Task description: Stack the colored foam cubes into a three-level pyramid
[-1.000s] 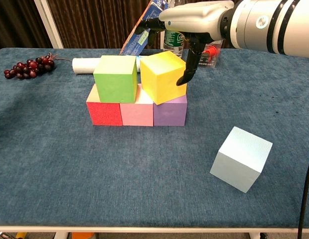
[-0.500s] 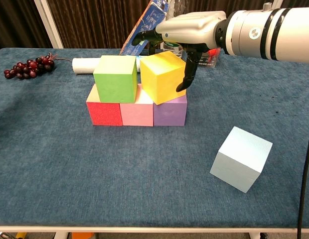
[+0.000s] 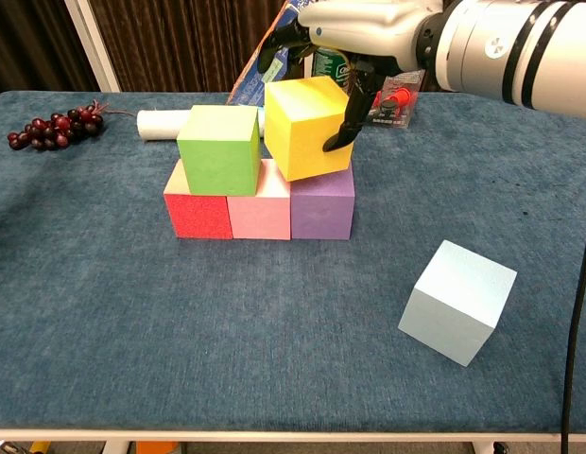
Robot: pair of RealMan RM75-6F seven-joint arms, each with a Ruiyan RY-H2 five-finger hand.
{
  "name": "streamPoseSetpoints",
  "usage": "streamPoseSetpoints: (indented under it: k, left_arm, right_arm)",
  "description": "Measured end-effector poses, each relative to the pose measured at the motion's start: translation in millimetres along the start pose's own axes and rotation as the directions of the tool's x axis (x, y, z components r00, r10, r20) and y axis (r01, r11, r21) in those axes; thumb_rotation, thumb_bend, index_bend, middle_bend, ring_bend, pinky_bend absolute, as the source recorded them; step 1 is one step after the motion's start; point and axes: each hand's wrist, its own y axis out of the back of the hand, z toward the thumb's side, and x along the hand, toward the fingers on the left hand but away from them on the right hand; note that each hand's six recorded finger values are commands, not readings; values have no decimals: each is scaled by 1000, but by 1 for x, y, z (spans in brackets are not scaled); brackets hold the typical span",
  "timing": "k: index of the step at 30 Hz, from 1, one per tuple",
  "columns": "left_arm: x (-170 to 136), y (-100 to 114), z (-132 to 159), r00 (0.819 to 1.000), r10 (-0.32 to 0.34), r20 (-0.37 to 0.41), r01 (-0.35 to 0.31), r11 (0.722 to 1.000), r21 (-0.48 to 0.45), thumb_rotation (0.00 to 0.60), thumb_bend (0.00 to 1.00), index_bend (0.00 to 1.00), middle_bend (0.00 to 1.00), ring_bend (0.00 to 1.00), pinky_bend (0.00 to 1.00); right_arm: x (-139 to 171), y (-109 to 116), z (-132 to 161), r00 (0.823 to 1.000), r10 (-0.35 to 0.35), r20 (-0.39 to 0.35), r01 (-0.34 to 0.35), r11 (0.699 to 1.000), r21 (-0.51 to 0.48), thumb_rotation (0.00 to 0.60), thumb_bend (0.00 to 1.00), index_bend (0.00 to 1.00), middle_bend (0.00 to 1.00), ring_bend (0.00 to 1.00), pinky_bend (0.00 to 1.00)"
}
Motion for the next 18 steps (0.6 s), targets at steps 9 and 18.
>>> streamPoseSetpoints:
  k: [9, 18]
  left_arm:
    - [-1, -1, 0, 1000, -3, 7, 3, 1000, -3, 600, 61, 166, 122, 159, 86]
    - [-2, 0, 0, 1000, 3, 12, -3, 1000, -8, 600, 61, 166, 122, 159, 86]
  right_arm:
    - [12, -5, -3, 986, 29, 166, -25, 999, -27, 600, 82, 199, 465, 59, 0]
    - [7, -8, 13, 969, 46, 242, -35, 998, -50, 600, 66, 198, 466, 59, 0]
